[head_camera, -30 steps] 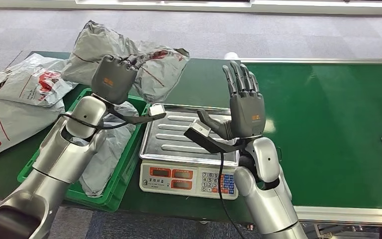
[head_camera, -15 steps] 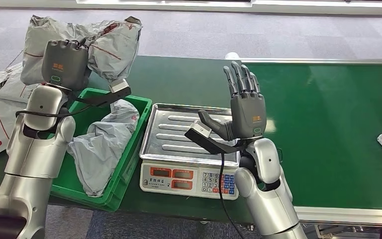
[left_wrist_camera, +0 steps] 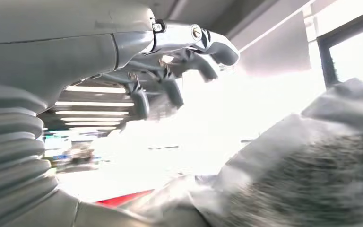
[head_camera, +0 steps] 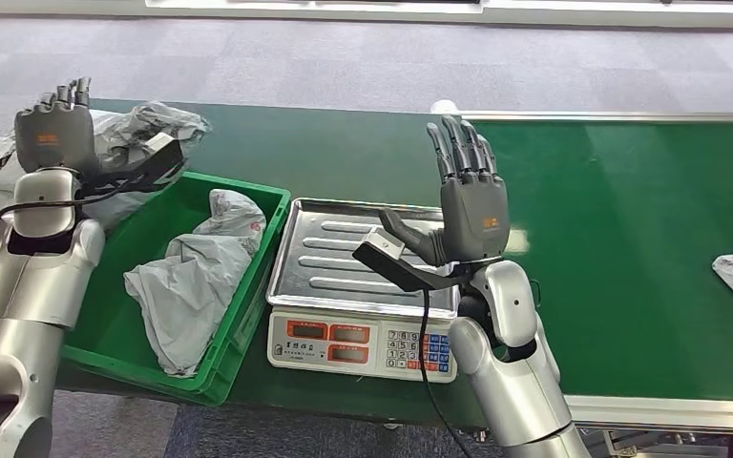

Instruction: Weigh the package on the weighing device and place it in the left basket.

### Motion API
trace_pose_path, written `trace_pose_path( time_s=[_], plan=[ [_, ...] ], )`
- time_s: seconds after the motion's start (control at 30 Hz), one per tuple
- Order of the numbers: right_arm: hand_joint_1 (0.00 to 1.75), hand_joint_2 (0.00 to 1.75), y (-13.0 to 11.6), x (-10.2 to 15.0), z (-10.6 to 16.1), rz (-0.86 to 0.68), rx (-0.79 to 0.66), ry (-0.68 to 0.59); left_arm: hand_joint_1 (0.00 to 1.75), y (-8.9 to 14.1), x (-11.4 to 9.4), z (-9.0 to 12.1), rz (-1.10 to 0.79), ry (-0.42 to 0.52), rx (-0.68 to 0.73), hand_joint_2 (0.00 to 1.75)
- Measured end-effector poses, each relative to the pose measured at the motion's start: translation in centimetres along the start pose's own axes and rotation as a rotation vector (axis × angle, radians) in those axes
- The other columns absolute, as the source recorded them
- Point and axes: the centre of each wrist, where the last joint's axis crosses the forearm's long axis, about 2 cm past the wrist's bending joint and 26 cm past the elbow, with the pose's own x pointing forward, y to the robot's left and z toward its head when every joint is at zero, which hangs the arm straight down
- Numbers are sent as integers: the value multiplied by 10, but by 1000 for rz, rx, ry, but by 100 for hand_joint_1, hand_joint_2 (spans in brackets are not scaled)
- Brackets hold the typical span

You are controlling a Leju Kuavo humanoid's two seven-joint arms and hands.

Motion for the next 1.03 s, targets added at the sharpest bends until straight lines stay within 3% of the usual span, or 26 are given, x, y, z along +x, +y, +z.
trace_pose_path(
  time_s=[0.17,0.37,0.47,0.53,0.63,0.83,0.9,1.03],
  plan=[
    [0,0,0,2,-1,-8,11,6,0,-5,-9,0,-21,80,-18,0],
    [0,0,0,3,-1,-12,19,8,0,-1,-9,3,-27,114,-23,0],
    [0,0,0,4,-2,-12,19,8,0,5,-8,4,-16,112,31,0],
    [0,0,0,4,-1,-12,20,8,0,12,-5,8,22,88,149,0],
    [0,0,1,4,-1,-13,21,9,0,36,3,18,225,-18,435,0],
    [0,0,1,3,-3,-31,4,4,0,82,12,51,1072,-251,818,0],
    [0,0,1,2,-6,-33,1,1,0,91,14,61,1178,-279,882,0],
    [0,0,2,2,-7,-33,2,0,0,101,14,73,1202,-293,940,0]
  ],
)
